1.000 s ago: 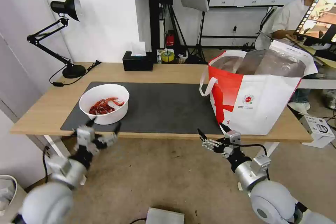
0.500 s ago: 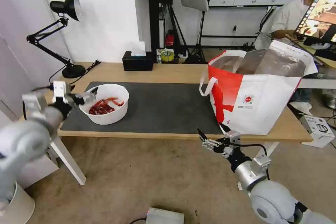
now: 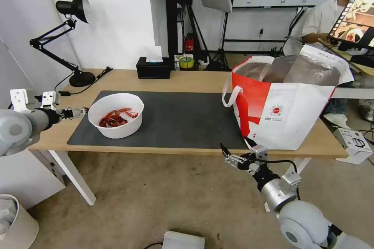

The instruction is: Pick up the trash from the table and place it into the takeout bag.

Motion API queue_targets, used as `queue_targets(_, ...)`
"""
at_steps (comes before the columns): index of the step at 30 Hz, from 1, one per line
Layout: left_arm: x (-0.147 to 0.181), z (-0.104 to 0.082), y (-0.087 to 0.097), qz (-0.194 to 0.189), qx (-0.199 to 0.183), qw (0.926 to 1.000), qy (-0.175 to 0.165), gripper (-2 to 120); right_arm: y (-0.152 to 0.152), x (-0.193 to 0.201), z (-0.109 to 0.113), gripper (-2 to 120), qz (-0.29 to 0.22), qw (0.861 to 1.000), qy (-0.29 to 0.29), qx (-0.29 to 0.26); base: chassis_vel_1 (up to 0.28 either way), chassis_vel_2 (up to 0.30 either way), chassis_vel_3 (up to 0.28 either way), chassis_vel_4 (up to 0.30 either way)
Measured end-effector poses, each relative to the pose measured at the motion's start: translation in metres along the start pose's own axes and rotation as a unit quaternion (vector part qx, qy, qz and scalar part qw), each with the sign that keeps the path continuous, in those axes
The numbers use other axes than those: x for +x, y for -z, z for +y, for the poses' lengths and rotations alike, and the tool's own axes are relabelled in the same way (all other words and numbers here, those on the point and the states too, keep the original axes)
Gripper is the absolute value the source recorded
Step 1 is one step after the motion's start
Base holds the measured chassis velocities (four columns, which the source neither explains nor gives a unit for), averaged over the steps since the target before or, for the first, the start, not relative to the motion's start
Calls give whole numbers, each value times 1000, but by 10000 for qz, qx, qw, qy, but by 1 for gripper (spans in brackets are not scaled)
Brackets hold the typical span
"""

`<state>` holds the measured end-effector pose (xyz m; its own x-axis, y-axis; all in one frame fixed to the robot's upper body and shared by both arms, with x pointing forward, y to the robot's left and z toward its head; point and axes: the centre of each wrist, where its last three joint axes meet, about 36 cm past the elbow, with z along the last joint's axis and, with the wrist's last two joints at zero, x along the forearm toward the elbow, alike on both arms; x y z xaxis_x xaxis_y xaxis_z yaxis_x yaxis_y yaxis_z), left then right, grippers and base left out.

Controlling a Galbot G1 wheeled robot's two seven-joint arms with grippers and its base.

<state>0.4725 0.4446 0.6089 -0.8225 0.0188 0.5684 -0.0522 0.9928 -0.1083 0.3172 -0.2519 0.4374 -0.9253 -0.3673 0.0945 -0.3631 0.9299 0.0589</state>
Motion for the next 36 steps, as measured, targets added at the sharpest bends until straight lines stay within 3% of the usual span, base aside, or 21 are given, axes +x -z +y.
queue_targets(13, -5, 8, 15, 328, 539, 9971, -420, 100, 0, 0, 0, 100, 0, 10000, 0, 0, 0, 0, 0, 0)
queue_targets(36, -37, -4, -1, 605, 491, 9963, -350, 100, 0, 0, 0, 100, -1, 10000, 0, 0, 0, 0, 0, 0)
